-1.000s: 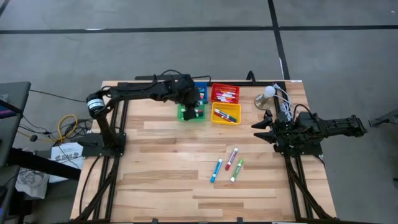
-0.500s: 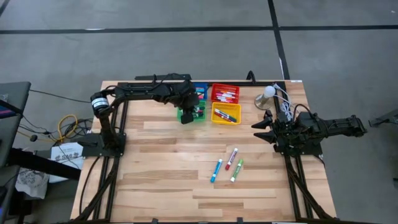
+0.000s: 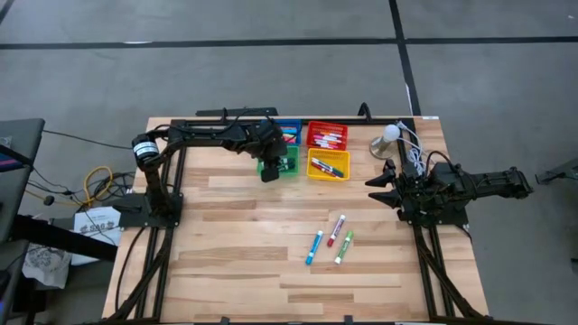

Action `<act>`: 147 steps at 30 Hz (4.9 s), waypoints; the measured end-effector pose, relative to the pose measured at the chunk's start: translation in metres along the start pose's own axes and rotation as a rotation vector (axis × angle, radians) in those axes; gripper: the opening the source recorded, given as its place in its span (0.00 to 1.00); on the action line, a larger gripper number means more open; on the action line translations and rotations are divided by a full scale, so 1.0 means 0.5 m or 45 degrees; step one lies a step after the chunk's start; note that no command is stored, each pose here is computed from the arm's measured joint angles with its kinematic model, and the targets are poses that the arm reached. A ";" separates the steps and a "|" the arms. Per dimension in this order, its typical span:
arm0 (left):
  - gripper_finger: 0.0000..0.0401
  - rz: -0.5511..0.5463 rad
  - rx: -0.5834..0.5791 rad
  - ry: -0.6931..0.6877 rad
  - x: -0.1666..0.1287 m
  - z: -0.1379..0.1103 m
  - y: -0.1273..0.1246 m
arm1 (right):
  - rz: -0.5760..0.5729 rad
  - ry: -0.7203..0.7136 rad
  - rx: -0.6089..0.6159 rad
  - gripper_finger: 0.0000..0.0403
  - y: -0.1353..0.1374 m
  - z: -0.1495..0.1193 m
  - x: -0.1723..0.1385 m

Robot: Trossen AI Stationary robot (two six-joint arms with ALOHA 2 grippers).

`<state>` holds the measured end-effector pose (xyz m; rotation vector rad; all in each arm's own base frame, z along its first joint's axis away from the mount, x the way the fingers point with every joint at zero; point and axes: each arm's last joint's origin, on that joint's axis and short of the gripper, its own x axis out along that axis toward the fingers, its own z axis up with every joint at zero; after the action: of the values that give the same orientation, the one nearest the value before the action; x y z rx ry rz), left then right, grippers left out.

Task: Pick & Place Markers
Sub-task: Put the large dark green marker into the green basket, then put the large green marker into the green basket

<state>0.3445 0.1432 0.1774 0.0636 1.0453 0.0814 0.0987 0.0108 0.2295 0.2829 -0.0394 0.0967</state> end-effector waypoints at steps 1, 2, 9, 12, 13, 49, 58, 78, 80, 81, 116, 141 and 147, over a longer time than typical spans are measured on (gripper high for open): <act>0.20 0.000 0.000 -0.001 0.000 0.000 0.000 | 0.000 0.000 0.000 0.45 0.000 0.000 0.000; 0.21 0.000 0.000 0.000 0.000 0.000 0.000 | 0.000 0.000 0.000 0.45 0.000 0.000 0.000; 0.30 0.009 0.003 -0.026 0.000 0.004 0.001 | 0.000 0.000 0.000 0.45 0.000 0.000 0.000; 0.36 0.015 0.005 -0.041 0.000 0.006 0.002 | 0.000 0.000 0.000 0.45 0.000 0.000 0.000; 0.38 0.017 0.006 -0.045 0.000 0.007 0.003 | 0.000 0.000 0.000 0.45 0.000 0.000 0.000; 0.48 0.056 0.163 -0.648 -0.258 0.102 -0.117 | 0.000 0.000 0.000 0.45 0.000 0.000 0.000; 0.47 -0.150 -0.139 -0.789 -0.275 0.129 -0.191 | 0.000 -0.001 0.018 0.45 0.000 0.000 0.000; 0.47 -0.419 -0.386 -0.549 -0.108 0.129 -0.456 | 0.000 0.000 0.244 0.45 0.000 0.000 0.000; 0.47 -0.435 -0.472 -0.480 -0.077 0.120 -0.471 | 0.001 -0.001 0.244 0.45 0.000 0.000 0.000; 0.47 -0.442 -0.522 -0.443 -0.061 0.115 -0.477 | 0.001 -0.001 0.244 0.45 0.000 0.000 0.000; 0.37 -0.219 -0.728 -0.396 -0.165 -0.033 -0.458 | 0.322 0.505 0.191 0.36 0.095 -0.019 0.089; 0.37 -0.309 -0.762 -0.656 -0.294 -0.229 -0.375 | 0.156 1.449 -0.099 0.33 0.138 -0.087 0.287; 0.37 -0.293 -0.665 -0.683 -0.300 -0.229 -0.373 | 0.150 1.480 -0.104 0.32 0.138 -0.084 0.277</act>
<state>0.1773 -0.0556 0.2323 -0.4852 0.4659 0.1177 0.2306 0.1010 0.2155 0.1094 1.0925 0.3636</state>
